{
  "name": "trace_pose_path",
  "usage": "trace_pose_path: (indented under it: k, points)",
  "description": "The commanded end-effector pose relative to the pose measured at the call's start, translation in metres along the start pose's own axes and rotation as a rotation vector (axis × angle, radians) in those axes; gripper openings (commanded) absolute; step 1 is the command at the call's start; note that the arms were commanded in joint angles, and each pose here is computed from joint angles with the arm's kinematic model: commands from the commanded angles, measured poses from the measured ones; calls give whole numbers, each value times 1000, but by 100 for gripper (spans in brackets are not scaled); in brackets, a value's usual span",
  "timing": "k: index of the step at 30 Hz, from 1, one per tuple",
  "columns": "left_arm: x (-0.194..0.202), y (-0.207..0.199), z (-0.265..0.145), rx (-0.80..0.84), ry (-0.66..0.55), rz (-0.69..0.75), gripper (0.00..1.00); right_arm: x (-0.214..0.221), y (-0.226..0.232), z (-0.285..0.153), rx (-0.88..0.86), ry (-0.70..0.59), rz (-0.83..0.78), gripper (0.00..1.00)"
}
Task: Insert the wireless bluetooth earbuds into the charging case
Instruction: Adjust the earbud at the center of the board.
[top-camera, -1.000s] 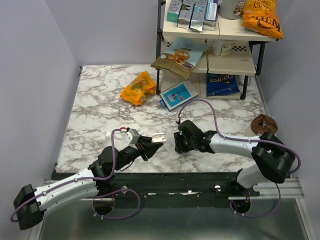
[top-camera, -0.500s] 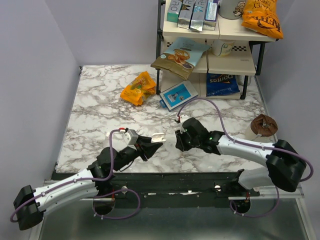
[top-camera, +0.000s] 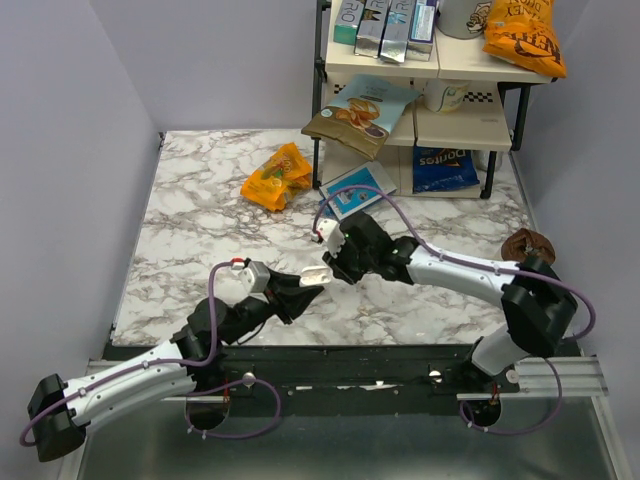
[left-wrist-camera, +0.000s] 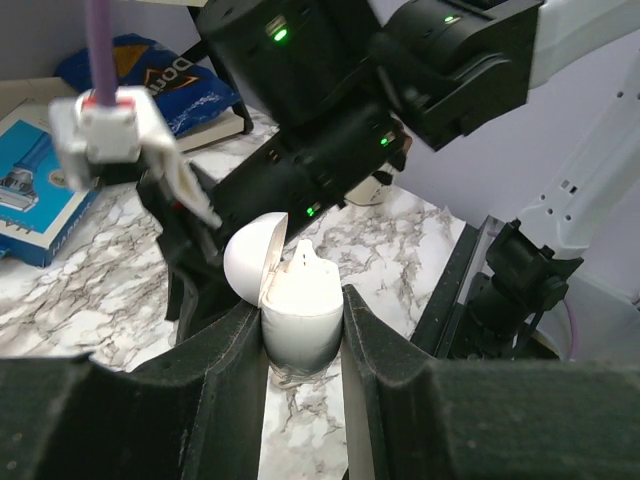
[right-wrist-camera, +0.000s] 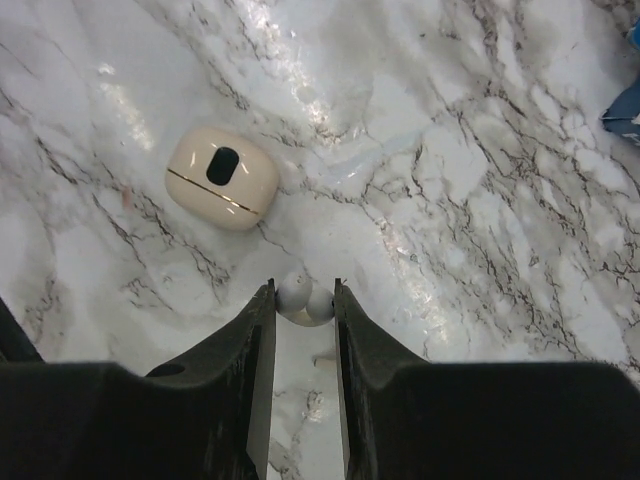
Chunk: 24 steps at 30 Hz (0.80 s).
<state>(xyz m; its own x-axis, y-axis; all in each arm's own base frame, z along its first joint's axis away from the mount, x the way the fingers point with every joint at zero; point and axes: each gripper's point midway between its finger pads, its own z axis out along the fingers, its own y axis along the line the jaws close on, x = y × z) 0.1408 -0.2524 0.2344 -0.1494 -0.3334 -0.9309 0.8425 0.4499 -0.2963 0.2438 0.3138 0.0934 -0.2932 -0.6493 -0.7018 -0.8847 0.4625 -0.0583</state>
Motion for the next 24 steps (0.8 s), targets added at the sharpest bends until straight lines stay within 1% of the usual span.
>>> trace_pose_path:
  k: [1,9,11,12,13,15,16,19,23,24]
  points:
    - [-6,-4,-4,21,-39,4,0,15,-2,16,-26,107,-123,24]
    - [-10,-5,-8,18,-56,6,0,35,-4,37,-43,179,-110,24]
    - [-10,-4,-8,16,-55,8,0,43,-4,42,-49,199,-95,27]
    - [-10,-4,-8,14,-54,7,0,45,-3,43,-52,205,-86,29]
    - [-9,-5,-8,17,-50,8,0,46,-3,44,-54,209,-81,33]
    - [-9,-5,-7,17,-49,10,0,51,-3,48,-49,226,-65,38]
    - [-8,-5,-7,17,-44,8,0,53,-4,49,-42,232,-60,42]
    - [-7,-4,-7,14,-40,10,0,51,-9,47,-9,232,-45,49]
    - [-8,-5,-7,17,-42,9,0,38,-14,40,27,196,-36,55]
    - [-8,-5,-7,16,-41,9,0,29,-16,34,40,169,-25,57]
